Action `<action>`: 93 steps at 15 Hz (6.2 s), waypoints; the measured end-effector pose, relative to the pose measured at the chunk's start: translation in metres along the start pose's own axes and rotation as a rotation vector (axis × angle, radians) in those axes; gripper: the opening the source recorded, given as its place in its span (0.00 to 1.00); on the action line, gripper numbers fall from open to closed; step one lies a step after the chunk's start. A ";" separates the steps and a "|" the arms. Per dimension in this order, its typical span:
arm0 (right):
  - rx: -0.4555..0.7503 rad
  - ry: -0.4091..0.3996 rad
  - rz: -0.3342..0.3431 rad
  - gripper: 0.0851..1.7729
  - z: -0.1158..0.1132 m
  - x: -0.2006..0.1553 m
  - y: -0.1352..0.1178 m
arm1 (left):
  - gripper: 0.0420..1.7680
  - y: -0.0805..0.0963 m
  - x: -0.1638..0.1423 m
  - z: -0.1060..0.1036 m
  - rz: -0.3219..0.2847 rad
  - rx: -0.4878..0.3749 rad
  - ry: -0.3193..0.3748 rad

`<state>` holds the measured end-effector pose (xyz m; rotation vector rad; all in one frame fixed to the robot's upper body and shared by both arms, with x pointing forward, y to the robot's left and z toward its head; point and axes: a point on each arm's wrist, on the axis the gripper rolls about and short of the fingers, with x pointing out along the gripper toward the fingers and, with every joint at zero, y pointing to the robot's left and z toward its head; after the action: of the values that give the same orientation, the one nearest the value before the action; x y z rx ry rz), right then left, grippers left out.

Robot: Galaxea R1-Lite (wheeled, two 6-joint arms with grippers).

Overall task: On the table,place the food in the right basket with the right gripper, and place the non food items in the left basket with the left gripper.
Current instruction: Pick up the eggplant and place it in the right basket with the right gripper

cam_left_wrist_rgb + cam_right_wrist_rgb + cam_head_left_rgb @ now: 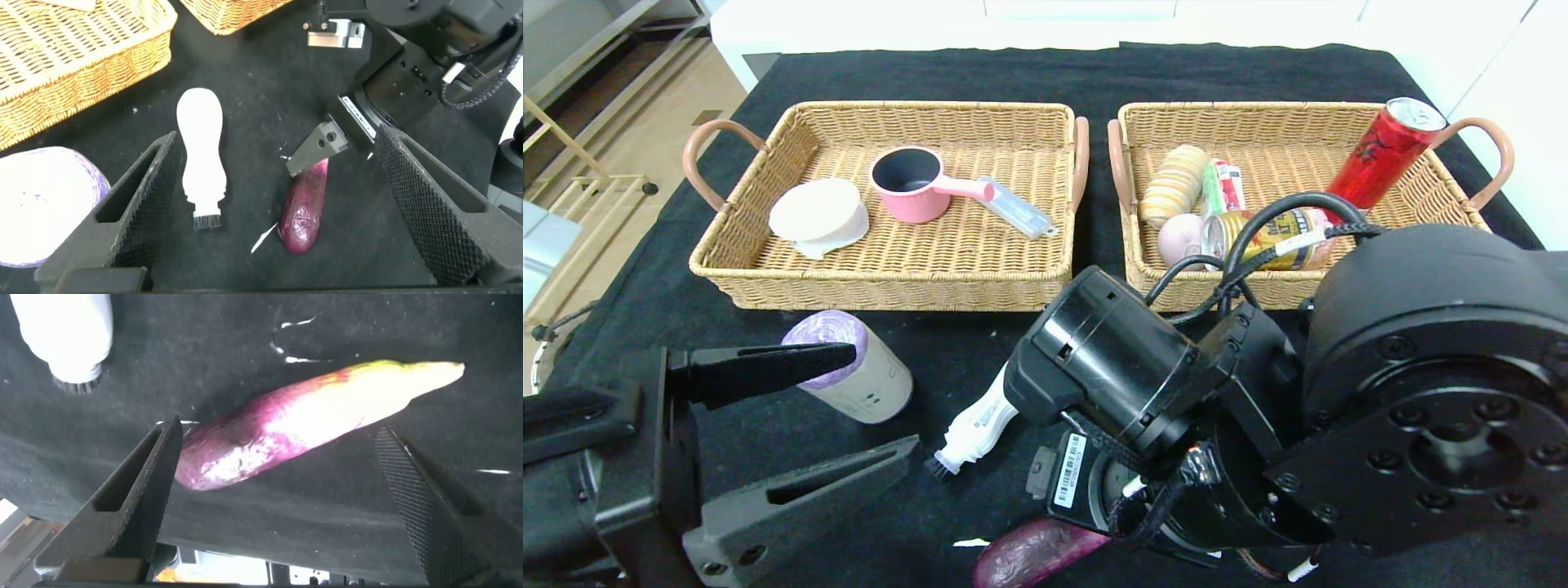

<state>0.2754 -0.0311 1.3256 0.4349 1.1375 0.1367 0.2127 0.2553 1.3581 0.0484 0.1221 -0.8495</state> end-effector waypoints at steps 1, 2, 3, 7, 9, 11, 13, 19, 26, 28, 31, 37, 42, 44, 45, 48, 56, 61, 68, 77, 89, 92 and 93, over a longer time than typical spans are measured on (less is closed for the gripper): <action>0.000 0.001 -0.002 0.96 0.000 0.001 0.000 | 0.97 0.000 0.000 0.000 0.000 0.001 0.000; -0.001 0.003 -0.007 0.96 -0.001 0.003 0.000 | 0.97 0.000 0.000 0.000 0.001 0.002 -0.001; -0.002 0.004 -0.010 0.96 -0.001 0.004 0.000 | 0.97 0.000 0.000 0.000 0.002 0.001 -0.002; -0.004 0.011 -0.027 0.96 -0.002 0.009 0.000 | 0.97 0.001 0.000 0.002 0.008 0.006 -0.017; -0.005 0.014 -0.033 0.96 -0.003 0.013 0.000 | 0.97 0.001 0.000 0.002 0.010 0.007 -0.024; -0.006 0.015 -0.036 0.96 -0.003 0.014 0.001 | 0.97 0.001 0.000 0.002 0.010 0.007 -0.023; -0.006 0.025 -0.034 0.96 -0.003 0.015 0.001 | 0.97 0.001 0.000 0.001 0.010 0.006 -0.022; 0.001 0.028 -0.037 0.64 -0.003 0.015 0.001 | 0.97 0.001 0.000 0.001 0.010 0.006 -0.022; 0.001 0.030 -0.041 0.35 -0.004 0.015 0.000 | 0.97 0.001 -0.001 0.001 0.010 0.006 -0.020; 0.001 0.031 -0.042 0.35 -0.004 0.016 0.000 | 0.97 0.001 -0.001 0.001 0.010 0.006 -0.020; 0.000 0.030 -0.042 0.35 -0.004 0.016 0.000 | 0.97 0.001 0.000 0.001 0.010 0.006 -0.020; -0.010 0.025 -0.051 0.34 -0.004 0.012 -0.001 | 0.97 0.001 -0.001 0.001 0.008 0.009 -0.022; -0.041 0.005 -0.003 0.33 0.000 -0.021 -0.005 | 0.97 0.001 -0.001 0.000 0.008 0.013 -0.018; -0.052 -0.004 0.008 0.33 0.004 -0.036 -0.011 | 0.97 0.001 0.000 -0.002 0.006 0.012 -0.011; -0.060 -0.009 0.012 0.33 0.006 -0.045 -0.015 | 0.97 0.001 0.001 -0.002 0.006 0.010 -0.008; -0.061 -0.037 0.035 0.32 0.016 -0.067 -0.027 | 0.97 0.002 0.002 -0.003 0.007 0.009 -0.003; -0.120 -0.207 0.102 0.32 0.051 -0.130 -0.065 | 0.97 0.002 0.003 -0.004 0.006 0.007 0.002; -0.086 -0.308 0.124 0.32 0.073 -0.153 -0.079 | 0.97 0.002 0.003 -0.005 0.005 0.010 0.004; -0.044 -0.535 0.188 0.31 0.120 -0.179 -0.084 | 0.97 0.002 0.005 -0.006 0.000 0.008 0.012; -0.189 -0.734 0.239 0.31 0.161 -0.152 -0.059 | 0.97 0.002 0.005 -0.006 0.000 0.009 0.012; -0.239 -0.816 0.208 0.31 0.194 -0.118 -0.056 | 0.97 0.004 0.013 -0.012 -0.004 0.002 0.047; -0.237 -0.814 0.203 0.31 0.195 -0.116 -0.056 | 0.97 0.004 0.012 -0.012 -0.003 0.004 0.046; -0.235 -0.814 0.200 0.31 0.195 -0.116 -0.057 | 0.97 0.004 0.012 -0.012 -0.003 0.004 0.046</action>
<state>0.3956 -0.1719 1.4689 0.3415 0.2717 0.2380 0.2230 0.2499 1.3450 0.0712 0.1637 -0.8517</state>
